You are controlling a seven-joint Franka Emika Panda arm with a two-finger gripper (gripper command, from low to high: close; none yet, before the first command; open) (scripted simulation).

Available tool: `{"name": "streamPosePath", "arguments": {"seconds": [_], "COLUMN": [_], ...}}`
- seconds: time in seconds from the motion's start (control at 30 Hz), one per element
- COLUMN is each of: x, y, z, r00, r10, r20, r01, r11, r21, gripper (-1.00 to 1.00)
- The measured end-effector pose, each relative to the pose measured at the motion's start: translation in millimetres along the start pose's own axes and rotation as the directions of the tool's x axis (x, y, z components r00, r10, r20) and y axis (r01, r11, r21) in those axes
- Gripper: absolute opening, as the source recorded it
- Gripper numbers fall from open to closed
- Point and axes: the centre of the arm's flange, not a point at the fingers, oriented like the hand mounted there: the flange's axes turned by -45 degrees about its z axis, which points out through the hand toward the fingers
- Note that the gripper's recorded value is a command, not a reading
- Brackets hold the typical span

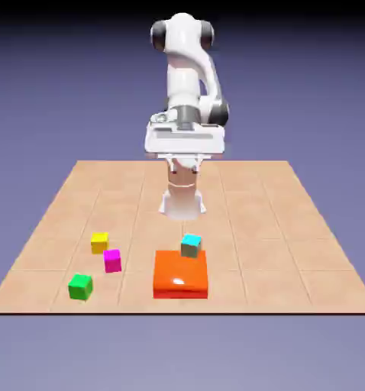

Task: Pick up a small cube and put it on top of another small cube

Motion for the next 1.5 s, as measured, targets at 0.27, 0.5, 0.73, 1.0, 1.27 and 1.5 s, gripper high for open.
{"name": "streamPosePath", "arguments": {"seconds": [0.27,0.5,0.73,1.0,1.27,1.5], "x": [-62.9,-153.1,-267.9,-313.2,-278.9,-162.1], "y": [123.8,220.2,290.3,283.1,288.7,224.6], "z": [65.2,91.5,91.2,140.0,104.7,126.8], "r00": [0.841,0.470,-0.031,-0.037,-0.037,0.175], "r10": [0.490,0.842,0.988,0.987,0.987,0.919], "r20": [0.228,0.263,0.152,0.155,0.155,0.353], "r01": [-0.439,-0.691,-0.732,-0.730,-0.730,-0.682], "r11": [0.865,0.537,0.081,0.079,0.079,0.372], "r21": [-0.242,-0.484,-0.676,-0.679,-0.679,-0.630], "gripper": [0.00,0.00,0.00,0.00,-1.00,-1.00]}}
